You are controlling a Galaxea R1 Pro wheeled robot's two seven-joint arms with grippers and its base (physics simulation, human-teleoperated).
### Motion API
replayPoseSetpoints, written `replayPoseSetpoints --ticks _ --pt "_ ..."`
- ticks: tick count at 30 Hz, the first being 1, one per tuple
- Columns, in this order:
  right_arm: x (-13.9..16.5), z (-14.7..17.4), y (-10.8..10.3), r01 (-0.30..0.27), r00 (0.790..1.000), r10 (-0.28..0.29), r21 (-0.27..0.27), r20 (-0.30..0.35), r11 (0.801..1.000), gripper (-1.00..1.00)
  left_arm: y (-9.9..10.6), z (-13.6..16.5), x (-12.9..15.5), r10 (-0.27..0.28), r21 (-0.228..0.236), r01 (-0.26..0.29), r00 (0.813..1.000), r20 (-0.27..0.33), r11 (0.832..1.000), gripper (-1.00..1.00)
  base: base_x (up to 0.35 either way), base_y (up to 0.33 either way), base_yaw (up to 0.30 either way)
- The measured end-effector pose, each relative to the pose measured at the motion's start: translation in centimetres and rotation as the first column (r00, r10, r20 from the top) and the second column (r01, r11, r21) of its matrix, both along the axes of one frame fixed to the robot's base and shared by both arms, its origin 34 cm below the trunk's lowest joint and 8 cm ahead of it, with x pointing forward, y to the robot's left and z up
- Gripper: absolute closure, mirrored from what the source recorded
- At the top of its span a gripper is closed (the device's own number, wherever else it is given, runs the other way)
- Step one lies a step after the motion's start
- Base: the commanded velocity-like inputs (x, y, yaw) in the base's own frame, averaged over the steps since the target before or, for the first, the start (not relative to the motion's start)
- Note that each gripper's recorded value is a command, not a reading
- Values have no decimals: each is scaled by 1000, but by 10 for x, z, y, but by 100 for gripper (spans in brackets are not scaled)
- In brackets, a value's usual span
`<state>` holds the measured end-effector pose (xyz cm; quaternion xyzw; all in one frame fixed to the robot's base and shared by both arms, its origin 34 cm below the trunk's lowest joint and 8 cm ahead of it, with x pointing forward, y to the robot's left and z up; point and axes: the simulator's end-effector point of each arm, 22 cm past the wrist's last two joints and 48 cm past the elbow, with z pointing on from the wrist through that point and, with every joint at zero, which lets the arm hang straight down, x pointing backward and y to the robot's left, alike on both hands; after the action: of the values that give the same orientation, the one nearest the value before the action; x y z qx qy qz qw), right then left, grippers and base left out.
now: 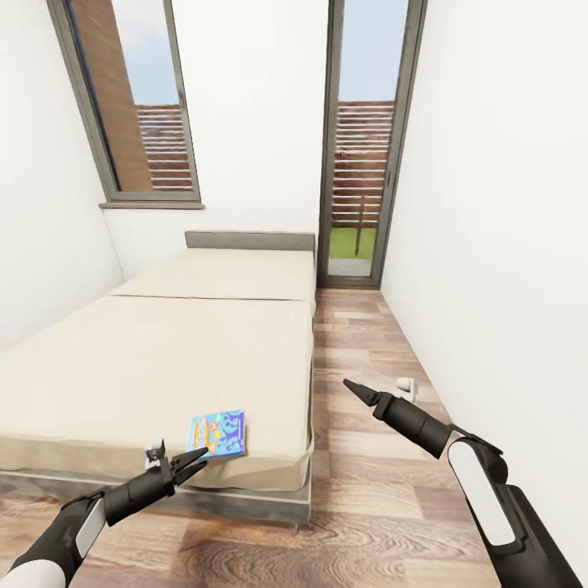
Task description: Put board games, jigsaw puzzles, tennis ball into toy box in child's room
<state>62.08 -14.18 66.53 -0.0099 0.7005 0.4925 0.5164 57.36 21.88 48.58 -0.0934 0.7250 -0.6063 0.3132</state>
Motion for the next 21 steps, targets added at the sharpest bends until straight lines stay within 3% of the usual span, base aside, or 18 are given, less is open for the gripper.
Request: replayPoseSetpoints --ticks 21 --pt "0 0 0 0 1000 0 -1 1 1000 -100 2 0 2 8 6 -8 1000 11 1000 -100 14 17 0"
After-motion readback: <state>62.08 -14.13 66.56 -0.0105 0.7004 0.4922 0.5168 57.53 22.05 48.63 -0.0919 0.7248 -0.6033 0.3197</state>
